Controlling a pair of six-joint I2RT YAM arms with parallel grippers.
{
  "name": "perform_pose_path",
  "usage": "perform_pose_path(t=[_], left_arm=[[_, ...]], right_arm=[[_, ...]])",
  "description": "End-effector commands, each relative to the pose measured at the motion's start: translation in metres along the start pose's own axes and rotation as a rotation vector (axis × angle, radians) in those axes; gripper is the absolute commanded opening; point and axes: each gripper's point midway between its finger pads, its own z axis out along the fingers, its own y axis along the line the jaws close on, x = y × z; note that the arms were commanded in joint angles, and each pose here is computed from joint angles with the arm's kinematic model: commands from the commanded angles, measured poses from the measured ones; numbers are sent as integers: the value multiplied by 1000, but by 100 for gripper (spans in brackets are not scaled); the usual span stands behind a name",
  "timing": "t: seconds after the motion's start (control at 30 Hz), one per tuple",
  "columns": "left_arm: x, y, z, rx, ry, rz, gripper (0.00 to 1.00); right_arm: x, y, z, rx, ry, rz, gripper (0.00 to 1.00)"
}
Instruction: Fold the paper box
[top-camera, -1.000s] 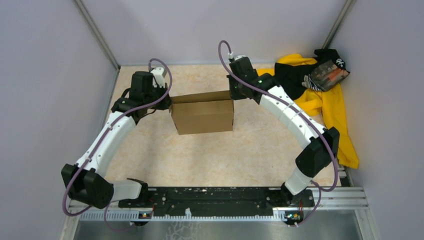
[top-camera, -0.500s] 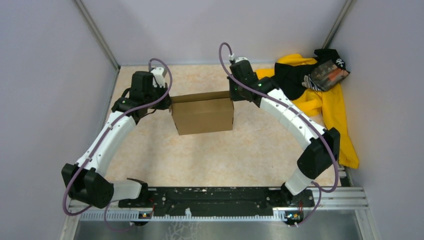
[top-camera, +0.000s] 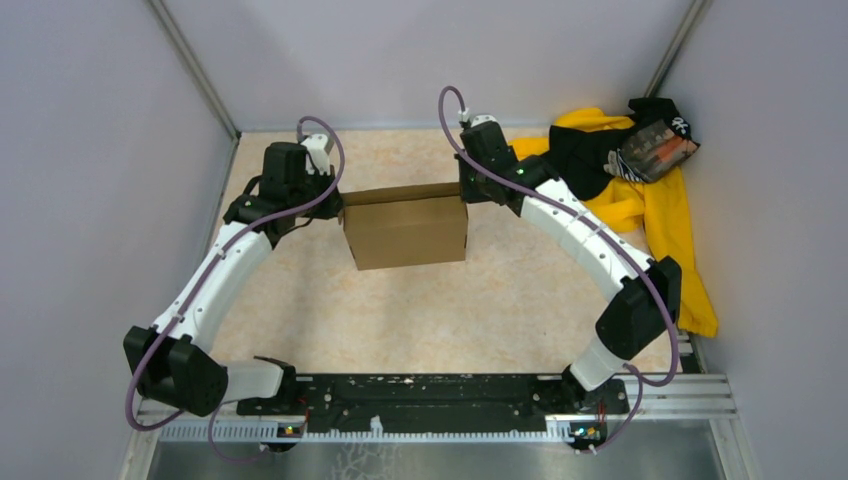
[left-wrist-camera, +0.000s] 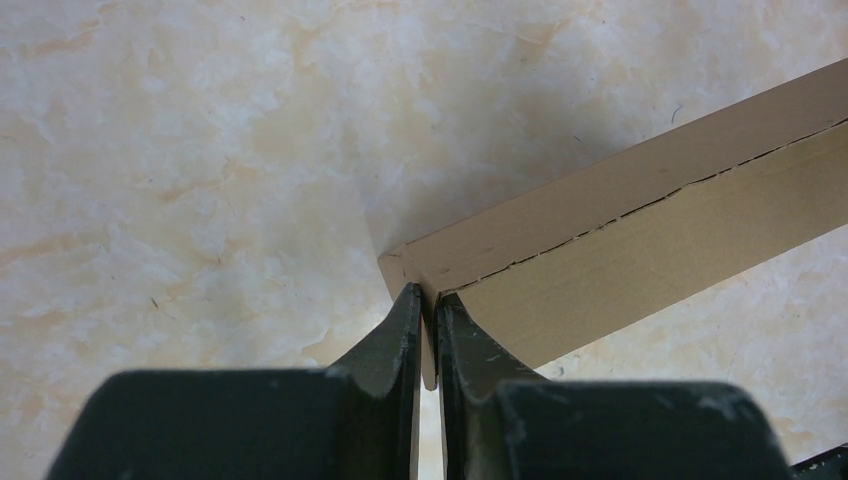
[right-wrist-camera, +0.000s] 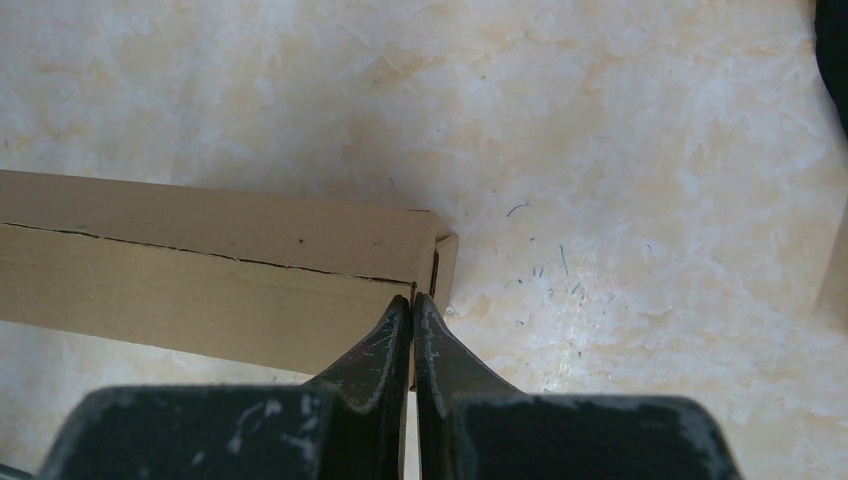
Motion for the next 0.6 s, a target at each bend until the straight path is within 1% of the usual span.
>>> perform_pose_path(t=[0.0,0.57], left_arm=[[-1,-19,0,83,15,-26,12],[-2,-20,1,73,12,-26,10]], right_arm=[[-1,32,-11,-135,-11,16,0],[0,33,-13,-142,-14,18,0]])
